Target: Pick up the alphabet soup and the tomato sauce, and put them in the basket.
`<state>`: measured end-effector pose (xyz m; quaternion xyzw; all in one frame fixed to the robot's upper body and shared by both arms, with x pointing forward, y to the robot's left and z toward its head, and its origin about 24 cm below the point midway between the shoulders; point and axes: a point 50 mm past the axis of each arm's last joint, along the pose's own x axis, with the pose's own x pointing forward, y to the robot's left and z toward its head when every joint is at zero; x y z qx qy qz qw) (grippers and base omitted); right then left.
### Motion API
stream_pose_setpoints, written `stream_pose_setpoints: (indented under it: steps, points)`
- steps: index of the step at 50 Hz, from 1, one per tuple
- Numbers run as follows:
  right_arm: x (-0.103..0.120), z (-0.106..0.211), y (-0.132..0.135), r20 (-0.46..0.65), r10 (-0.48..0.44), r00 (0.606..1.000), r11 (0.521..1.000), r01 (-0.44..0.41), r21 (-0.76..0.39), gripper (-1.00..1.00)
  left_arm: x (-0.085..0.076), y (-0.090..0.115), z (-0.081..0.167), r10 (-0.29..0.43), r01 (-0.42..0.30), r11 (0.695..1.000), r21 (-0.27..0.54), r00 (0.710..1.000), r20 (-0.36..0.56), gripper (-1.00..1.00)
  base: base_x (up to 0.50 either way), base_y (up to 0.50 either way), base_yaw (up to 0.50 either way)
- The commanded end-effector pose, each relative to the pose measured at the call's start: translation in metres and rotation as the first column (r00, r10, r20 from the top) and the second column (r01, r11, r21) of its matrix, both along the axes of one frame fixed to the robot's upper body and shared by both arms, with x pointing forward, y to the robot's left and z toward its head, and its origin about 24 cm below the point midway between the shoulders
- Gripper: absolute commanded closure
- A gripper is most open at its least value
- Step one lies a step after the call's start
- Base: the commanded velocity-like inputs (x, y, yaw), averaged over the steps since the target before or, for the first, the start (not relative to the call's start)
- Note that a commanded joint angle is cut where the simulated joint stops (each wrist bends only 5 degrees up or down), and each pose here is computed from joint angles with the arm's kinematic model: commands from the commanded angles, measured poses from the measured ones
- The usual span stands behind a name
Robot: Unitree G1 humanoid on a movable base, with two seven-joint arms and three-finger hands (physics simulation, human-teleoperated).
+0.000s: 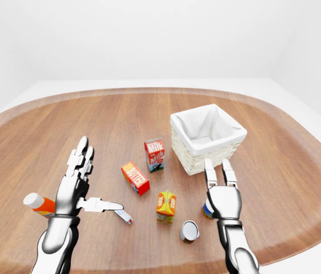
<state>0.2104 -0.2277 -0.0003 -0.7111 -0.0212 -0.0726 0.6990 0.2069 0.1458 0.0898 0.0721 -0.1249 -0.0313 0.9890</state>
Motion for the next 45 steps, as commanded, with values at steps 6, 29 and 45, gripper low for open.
stream_pose_setpoints:
  steps: [6,29,45]
  points:
    - [0.000,-0.008,0.003,-0.013,0.027,1.000,0.999,-0.027,-0.019,-1.00,0.001,0.000,0.001,-0.001,0.001,1.000,-0.002,1.000,0.005,-1.00,0.00,0.00,0.00]
    - [0.001,-0.025,0.003,-0.070,0.041,0.997,0.998,-0.044,-0.040,-1.00,0.002,0.001,0.000,0.002,-0.002,1.000,-0.006,1.000,0.001,-1.00,0.00,0.00,0.00]
    - [0.000,-0.035,0.002,-0.122,0.043,0.992,0.998,-0.049,-0.040,-1.00,0.000,0.000,0.000,-0.001,0.001,1.000,-0.002,1.000,0.000,-1.00,0.00,0.00,0.00]
